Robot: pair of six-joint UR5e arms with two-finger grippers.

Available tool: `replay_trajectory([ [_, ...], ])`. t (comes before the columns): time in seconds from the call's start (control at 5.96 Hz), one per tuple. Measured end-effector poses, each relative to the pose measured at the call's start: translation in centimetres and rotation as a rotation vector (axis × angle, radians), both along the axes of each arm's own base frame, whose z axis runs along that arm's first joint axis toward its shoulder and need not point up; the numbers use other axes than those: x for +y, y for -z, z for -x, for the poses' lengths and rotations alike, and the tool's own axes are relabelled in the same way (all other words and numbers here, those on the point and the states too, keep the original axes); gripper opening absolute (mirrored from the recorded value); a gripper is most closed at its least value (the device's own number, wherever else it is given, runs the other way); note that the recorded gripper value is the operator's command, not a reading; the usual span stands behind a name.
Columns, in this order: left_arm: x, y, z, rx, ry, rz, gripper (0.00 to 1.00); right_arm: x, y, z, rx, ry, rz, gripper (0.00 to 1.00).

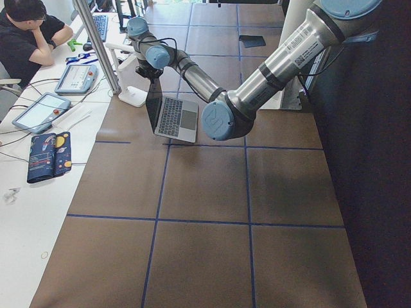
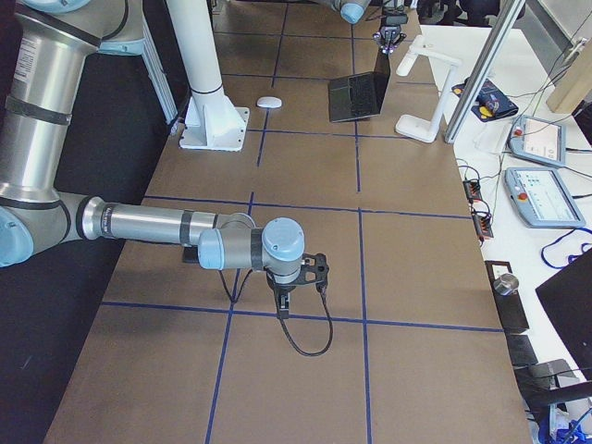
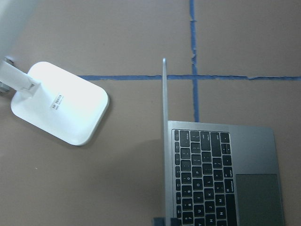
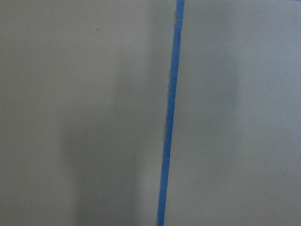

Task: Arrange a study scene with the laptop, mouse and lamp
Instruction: 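Slide the laptop with the left gripper away from the robot beside the lamp, then release the laptop and withdraw the left gripper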

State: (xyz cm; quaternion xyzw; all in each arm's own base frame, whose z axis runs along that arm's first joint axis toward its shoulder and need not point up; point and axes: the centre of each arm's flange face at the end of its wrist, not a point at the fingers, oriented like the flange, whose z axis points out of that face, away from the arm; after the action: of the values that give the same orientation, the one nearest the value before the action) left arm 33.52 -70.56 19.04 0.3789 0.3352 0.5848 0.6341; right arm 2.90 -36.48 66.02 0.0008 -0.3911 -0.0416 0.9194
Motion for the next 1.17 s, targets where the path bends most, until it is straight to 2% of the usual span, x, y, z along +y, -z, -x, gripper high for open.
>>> replay_trajectory([
  [0.17, -0.7, 0.2, -1.1, 0.006, 0.001, 0.003, 0.22, 0.0, -0.1, 0.0, 0.000, 0.000, 0.002, 1.00],
  [0.34, -0.5, 0.4, -2.2, 0.011, -0.008, 0.003, 0.53, 0.0, -0.2, 0.0, 0.000, 0.000, 0.005, 1.00],
  [0.5, -0.2, 0.6, -2.7, 0.025, -0.013, -0.018, 0.61, 0.1, -0.3, 0.0, 0.001, 0.000, 0.007, 1.00],
  [0.84, -0.2, 0.6, -2.3, 0.044, 0.003, -0.061, 0.62, 0.2, -0.4, 0.0, 0.001, 0.000, 0.010, 1.00],
  [1.01, 0.5, -0.8, -0.9, 0.045, 0.016, -0.062, 0.65, 0.2, -0.4, 0.0, 0.001, 0.000, 0.011, 1.00],
  [1.17, 2.5, -3.6, 2.1, 0.048, 0.037, -0.067, 0.71, 0.2, -0.4, 0.0, 0.001, 0.000, 0.011, 1.00],
])
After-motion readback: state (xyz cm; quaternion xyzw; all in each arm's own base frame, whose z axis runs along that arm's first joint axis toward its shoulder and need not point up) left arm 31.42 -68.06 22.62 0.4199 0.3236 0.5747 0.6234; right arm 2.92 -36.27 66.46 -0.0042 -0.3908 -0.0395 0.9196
